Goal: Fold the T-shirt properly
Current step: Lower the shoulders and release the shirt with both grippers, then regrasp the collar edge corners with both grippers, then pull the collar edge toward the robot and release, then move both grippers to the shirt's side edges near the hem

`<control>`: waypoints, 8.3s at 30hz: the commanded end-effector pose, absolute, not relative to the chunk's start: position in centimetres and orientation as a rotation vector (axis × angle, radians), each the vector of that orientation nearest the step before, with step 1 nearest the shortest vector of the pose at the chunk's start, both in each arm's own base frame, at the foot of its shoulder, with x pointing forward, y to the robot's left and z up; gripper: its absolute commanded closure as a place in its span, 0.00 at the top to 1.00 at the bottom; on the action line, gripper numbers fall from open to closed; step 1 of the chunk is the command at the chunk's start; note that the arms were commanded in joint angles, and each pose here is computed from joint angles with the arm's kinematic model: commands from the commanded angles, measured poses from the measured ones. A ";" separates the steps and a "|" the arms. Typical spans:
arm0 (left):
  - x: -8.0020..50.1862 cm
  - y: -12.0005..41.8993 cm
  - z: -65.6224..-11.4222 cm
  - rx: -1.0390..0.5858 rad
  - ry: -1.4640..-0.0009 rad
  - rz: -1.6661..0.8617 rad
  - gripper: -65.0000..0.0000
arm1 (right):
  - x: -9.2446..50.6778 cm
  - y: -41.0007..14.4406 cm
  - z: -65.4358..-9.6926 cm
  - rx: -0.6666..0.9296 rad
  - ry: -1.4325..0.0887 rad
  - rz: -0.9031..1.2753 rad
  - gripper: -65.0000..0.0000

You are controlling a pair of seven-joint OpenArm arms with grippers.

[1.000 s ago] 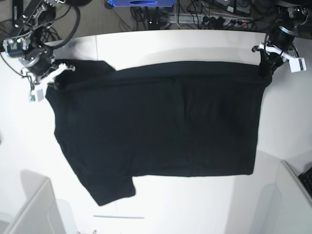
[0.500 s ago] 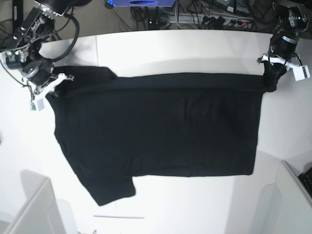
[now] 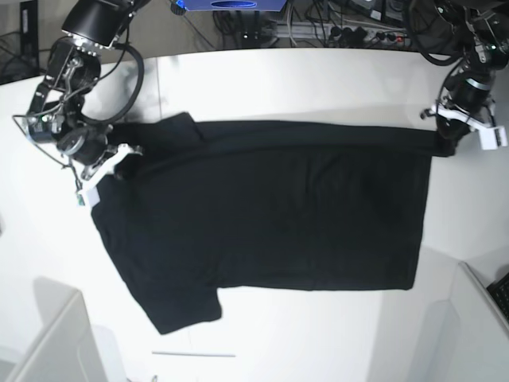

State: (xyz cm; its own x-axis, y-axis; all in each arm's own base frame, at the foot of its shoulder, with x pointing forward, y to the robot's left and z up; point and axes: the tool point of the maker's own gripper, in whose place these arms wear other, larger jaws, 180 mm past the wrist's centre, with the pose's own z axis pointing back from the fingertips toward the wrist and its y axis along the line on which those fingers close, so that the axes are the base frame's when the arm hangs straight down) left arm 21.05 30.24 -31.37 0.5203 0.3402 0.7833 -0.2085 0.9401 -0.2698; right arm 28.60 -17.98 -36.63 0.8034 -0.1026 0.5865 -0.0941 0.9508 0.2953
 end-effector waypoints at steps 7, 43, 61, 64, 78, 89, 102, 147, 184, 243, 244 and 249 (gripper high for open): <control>22.4 31.1 -29.4 -0.136 -1.042 0.337 0.00 | 30.4 -18.4 -35.7 0.332 -0.686 -0.010 0.00; 28.6 33.4 -34.1 -0.125 -0.919 0.369 0.00 | 33.8 -16.5 -38.5 0.420 -0.692 -0.167 0.00; 30.7 33.4 -33.6 -0.155 -0.950 0.388 0.59 | 33.9 -19.6 -38.2 0.389 -0.770 -0.295 0.40; 31.2 34.0 -32.6 -0.151 -0.983 0.402 0.79 | 33.5 -21.8 -37.6 0.337 -0.836 -0.407 0.42; 21.1 41.8 -30.6 -0.071 -1.100 0.722 0.86 | 24.3 -22.6 -34.9 0.247 -1.026 -0.711 0.52; 19.3 40.9 -35.6 -0.203 -1.007 0.786 0.86 | 20.4 -22.2 -42.1 0.371 -0.837 -0.984 0.44; 22.0 38.0 -36.4 -0.268 -0.975 0.711 0.86 | 20.9 -21.6 -44.3 0.394 -0.783 -1.023 0.41; 25.0 33.7 -40.7 -0.282 -0.800 0.557 0.00 | 21.3 -24.0 -43.8 0.351 -0.814 -1.017 0.00; 12.4 34.1 -40.5 -0.107 -0.660 0.513 0.00 | 13.1 -24.0 -44.1 0.276 -0.637 -0.936 0.00; 32.6 39.5 -27.0 0.203 -0.970 0.131 0.78 | 36.3 -26.2 -32.1 0.376 -0.984 -0.448 0.46; 33.4 39.4 -27.5 0.201 -0.955 0.125 0.78 | 37.2 -25.9 -32.3 0.382 -0.971 -0.440 0.46; 36.0 39.2 -28.9 0.170 -0.902 0.106 0.78 | 41.2 -25.0 -33.5 0.402 -0.913 -0.425 0.46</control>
State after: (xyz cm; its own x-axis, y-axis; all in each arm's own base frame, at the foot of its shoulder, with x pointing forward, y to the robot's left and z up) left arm 35.25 38.19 -31.23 0.6613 0.0447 0.7488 -0.1532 0.9852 0.0764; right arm 40.09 -24.27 -35.64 0.5849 -0.5188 0.6234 0.2087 0.8390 0.5025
